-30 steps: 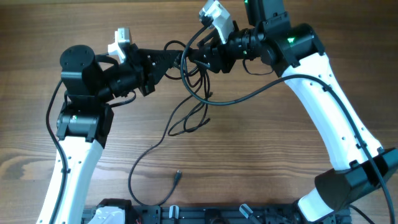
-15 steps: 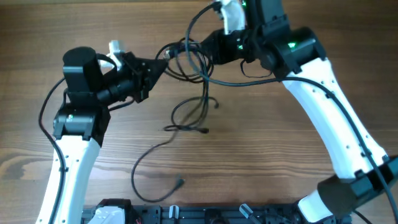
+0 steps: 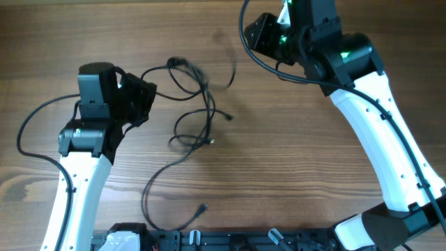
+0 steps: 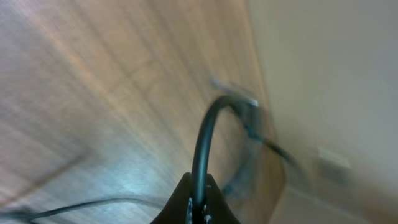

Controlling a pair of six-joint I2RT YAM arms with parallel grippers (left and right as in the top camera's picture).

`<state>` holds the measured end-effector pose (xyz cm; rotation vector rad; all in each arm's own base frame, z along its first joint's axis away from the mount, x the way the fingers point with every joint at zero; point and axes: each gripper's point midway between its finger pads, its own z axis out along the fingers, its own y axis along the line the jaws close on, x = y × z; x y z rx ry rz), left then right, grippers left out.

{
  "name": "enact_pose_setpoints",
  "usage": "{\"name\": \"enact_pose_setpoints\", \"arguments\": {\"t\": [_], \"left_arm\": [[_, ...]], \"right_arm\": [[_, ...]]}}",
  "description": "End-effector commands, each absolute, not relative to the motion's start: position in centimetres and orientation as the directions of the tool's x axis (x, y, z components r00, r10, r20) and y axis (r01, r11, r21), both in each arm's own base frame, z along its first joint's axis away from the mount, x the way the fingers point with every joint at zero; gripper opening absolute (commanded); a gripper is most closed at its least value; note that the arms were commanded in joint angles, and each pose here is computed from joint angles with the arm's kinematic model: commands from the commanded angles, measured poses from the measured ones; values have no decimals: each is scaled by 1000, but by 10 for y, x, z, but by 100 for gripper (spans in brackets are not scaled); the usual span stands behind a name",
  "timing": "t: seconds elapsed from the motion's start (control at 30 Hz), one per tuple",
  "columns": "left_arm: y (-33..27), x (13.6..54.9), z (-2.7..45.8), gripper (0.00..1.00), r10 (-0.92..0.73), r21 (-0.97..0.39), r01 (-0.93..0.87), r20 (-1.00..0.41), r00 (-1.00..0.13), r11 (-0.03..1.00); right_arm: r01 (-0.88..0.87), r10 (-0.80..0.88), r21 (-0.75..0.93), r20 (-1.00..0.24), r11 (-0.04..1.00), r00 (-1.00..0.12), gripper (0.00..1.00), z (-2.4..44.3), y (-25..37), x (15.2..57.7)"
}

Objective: Untangle cables

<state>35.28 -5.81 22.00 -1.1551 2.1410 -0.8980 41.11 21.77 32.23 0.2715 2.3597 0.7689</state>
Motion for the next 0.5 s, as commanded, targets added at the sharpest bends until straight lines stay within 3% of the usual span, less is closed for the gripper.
{"name": "enact_pose_setpoints", "arguments": {"t": [0.0, 0.13, 0.27, 0.37, 0.47], "left_arm": [[-106, 360, 282, 4, -692, -896, -124, -234, -682, 426], [-127, 358, 325, 4, -611, -927, 98, -315, -727, 362], [-155, 341, 385, 4, -510, -897, 373, -441, -739, 237], [-158, 335, 408, 4, -517, -905, 397, -416, -748, 153], [-158, 334, 414, 4, -524, -906, 401, -408, -748, 133]], "right_arm": [[-79, 297, 576, -528, 813, -796, 94, 328, 220, 400], [-383, 38, 606, -565, 698, -824, 100, 339, 258, 368], [-369, 41, 608, -553, 703, -832, 100, 334, 258, 370], [-344, 30, 609, -518, 715, -855, 100, 317, 260, 375], [-278, 21, 585, -452, 762, -892, 100, 282, 259, 386]]}}
